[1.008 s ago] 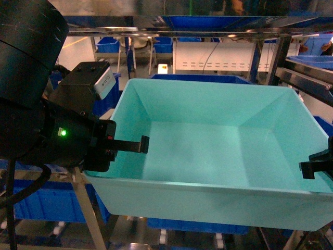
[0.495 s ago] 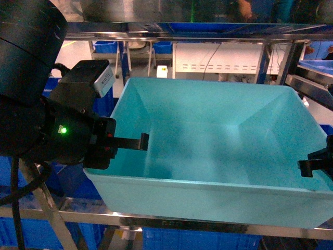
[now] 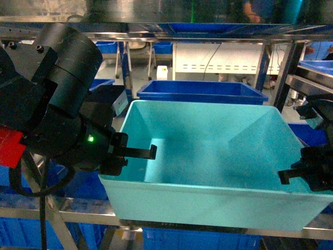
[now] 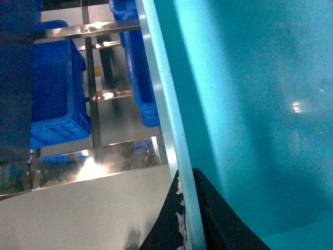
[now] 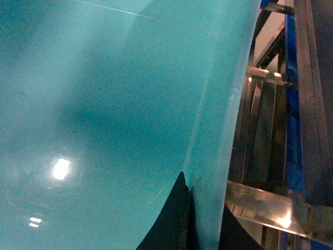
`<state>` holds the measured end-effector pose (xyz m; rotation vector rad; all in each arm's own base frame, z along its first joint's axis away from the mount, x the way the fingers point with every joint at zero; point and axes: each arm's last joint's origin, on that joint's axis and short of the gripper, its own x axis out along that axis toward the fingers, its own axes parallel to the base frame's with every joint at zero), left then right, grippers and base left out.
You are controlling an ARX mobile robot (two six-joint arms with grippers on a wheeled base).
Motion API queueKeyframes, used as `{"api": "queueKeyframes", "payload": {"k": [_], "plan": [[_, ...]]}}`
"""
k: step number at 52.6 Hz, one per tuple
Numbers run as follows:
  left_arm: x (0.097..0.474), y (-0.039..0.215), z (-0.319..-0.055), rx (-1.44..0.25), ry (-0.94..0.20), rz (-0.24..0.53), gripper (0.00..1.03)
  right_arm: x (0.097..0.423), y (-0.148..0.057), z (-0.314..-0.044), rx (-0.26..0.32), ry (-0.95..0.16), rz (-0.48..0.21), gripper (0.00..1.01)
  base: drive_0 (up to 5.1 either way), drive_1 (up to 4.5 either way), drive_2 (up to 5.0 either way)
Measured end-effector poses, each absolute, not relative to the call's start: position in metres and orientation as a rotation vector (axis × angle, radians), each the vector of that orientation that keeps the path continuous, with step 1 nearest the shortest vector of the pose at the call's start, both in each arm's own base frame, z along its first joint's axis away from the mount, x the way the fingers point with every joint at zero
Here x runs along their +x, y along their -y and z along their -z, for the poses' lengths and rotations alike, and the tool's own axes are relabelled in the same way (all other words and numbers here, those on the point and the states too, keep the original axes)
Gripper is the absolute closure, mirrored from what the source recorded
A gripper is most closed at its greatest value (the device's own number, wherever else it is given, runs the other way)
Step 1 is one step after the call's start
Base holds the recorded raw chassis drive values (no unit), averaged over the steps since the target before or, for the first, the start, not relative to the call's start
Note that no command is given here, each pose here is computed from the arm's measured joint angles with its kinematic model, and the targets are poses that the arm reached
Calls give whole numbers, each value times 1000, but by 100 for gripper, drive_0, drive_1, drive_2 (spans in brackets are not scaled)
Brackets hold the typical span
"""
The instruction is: Organize blue bins on left shelf correctly
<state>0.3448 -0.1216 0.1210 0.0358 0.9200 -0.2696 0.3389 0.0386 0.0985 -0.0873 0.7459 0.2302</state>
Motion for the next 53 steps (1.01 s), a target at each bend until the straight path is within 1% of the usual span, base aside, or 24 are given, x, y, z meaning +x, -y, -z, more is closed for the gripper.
{"api": "queueKeyframes", "payload": {"k": [6,9,13,19,25,29,33,35,42,53], "plan": [[351,123,-120,35,-912,259,101,353,-40,-96,-98,-734,-242,99,0,0,0],[356,123,-115,28,-925,252,101,363,-42,-92,-104,-753,-249,99,0,0,0],[358,123,-107,20,-963,243,101,370,-43,-87,-120,-776,-266,99,0,0,0],[356,124,-88,-9,-1061,238,101,379,-44,-72,-152,-856,-293,99,0,0,0],[355,126,-76,-8,-1109,242,101,378,-46,-64,-172,-897,-300,99,0,0,0],[355,126,-72,-8,-1123,244,101,379,-48,-64,-201,-894,-308,99,0,0,0],[356,126,-72,-10,-1125,244,101,379,-49,-65,-212,-887,-311,99,0,0,0],[361,126,-68,-10,-1138,255,101,380,-51,-60,-225,-899,-307,99,0,0,0],[360,128,-63,0,-1152,264,101,377,-51,-54,-226,-939,-301,99,0,0,0],[361,129,-61,10,-1137,275,101,375,-55,-52,-236,-933,-291,99,0,0,0]]}}
